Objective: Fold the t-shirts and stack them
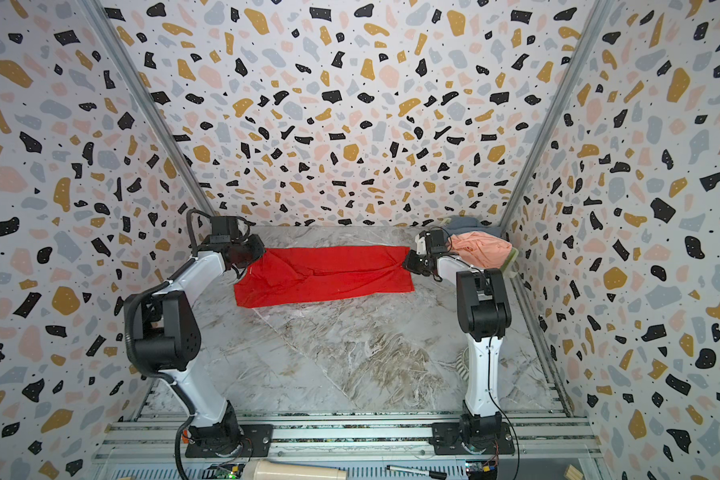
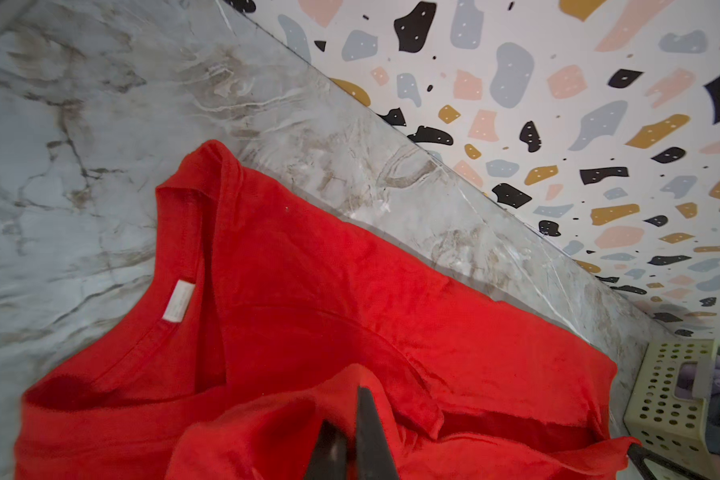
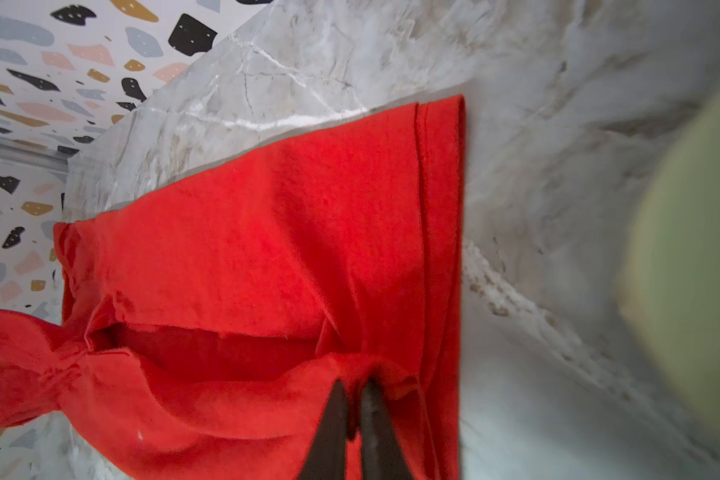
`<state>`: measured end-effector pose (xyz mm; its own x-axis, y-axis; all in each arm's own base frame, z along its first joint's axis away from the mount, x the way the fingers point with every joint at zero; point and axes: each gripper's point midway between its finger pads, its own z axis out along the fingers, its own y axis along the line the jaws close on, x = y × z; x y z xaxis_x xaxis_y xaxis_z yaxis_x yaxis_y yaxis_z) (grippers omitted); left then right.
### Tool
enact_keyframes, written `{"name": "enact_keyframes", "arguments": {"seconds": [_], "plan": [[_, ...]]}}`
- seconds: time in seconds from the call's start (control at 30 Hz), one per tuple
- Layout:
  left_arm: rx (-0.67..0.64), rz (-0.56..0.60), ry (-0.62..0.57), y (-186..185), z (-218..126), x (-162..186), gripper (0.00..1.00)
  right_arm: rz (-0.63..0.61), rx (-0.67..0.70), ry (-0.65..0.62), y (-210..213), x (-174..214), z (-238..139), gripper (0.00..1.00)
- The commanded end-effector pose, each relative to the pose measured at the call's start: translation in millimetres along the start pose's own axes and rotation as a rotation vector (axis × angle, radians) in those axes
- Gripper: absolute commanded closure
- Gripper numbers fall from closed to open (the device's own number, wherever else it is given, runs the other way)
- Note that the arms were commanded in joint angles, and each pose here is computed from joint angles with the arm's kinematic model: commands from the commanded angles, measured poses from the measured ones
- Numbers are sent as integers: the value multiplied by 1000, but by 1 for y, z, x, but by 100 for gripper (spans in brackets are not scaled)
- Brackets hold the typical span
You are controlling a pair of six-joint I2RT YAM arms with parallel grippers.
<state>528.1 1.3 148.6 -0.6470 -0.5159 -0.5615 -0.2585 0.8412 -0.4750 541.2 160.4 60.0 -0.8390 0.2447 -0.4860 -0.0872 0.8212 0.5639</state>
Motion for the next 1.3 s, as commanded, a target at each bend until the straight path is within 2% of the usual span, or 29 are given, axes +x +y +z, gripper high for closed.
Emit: {"name": "enact_keyframes", "arguments": {"seconds": [0.0, 0.07, 0.1, 0.17, 0.33, 0.43, 0.53, 0.67, 0.8, 1.0, 1.27], "plan": [[96, -7, -42, -15, 18, -24, 92, 41, 17, -16, -6, -11, -6, 54], [107, -9, -35, -15, 34, -31, 77, 31, 27, -38, -7, -14, -11, 43], [102, -7, -31, -13, 42, -35, 73, 18, 27, -52, -5, -16, -16, 40], [84, 3, -32, -10, 52, -45, 62, -6, 37, -78, 0, -19, -28, 38], [10, 29, -64, -5, 47, -63, 50, -85, 104, -145, 12, -23, -58, 35], [16, 20, -70, -7, 34, -52, 48, -147, 115, -166, 29, -22, -65, 35], [14, 16, -36, -4, 21, -22, 47, -198, 88, -182, 49, -21, -62, 35], [18, -4, -6, 3, 1, 25, 45, -231, 42, -181, 70, -22, -49, 35], [30, 1, 19, 4, -10, 57, 43, -248, -13, -166, 79, -24, -27, 35], [-67, -51, 60, 34, 5, 86, 43, -206, -18, -117, 66, -18, 11, 35], [-189, -116, 81, 79, 33, 109, 42, -171, 34, -4, 30, 22, 38, 36]]}}
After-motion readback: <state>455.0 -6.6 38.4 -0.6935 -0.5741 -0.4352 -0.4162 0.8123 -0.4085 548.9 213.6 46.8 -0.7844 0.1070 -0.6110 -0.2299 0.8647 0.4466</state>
